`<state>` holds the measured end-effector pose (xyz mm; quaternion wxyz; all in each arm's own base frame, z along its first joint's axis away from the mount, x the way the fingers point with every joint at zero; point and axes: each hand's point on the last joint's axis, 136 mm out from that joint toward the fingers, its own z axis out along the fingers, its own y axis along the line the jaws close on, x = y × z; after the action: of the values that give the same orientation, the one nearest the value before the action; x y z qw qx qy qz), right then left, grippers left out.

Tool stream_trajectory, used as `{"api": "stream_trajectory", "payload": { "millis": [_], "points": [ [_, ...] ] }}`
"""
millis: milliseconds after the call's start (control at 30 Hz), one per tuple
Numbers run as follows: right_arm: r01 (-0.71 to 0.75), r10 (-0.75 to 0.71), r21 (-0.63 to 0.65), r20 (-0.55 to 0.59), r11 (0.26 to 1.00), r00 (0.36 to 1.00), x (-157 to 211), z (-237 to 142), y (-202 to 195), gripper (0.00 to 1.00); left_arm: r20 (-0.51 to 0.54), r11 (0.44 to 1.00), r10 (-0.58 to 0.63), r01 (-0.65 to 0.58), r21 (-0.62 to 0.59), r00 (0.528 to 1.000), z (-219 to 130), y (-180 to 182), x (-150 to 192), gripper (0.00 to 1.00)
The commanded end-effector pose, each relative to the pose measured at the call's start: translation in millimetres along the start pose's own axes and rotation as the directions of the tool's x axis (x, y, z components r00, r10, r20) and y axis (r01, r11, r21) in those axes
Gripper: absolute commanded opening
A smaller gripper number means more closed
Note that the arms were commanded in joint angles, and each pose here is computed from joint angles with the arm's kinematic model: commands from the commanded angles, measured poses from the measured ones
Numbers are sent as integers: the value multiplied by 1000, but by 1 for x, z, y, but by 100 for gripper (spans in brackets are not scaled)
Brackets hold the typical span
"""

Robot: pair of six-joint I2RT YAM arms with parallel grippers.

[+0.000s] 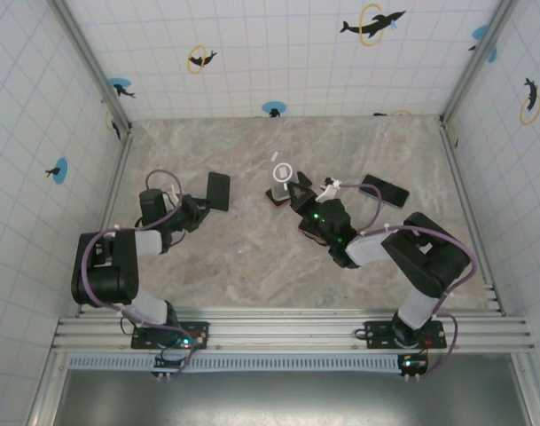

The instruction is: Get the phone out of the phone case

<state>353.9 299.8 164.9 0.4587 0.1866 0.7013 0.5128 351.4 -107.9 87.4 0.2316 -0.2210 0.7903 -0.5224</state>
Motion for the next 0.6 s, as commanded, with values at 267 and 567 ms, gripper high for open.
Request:
{"api": "stream_trajectory", "payload": {
  "millis": [267,567],
  "points": [
    [-27,27,-56,-11,998,1000,15,22,19,0,-7,998,54,-53,44,999,-3,13,-30,0],
    [-28,26,-58,-30,998,999,24,22,18,0,4,1000,-2,2,6,1000,-2,36,-39,2]
  ]
}}
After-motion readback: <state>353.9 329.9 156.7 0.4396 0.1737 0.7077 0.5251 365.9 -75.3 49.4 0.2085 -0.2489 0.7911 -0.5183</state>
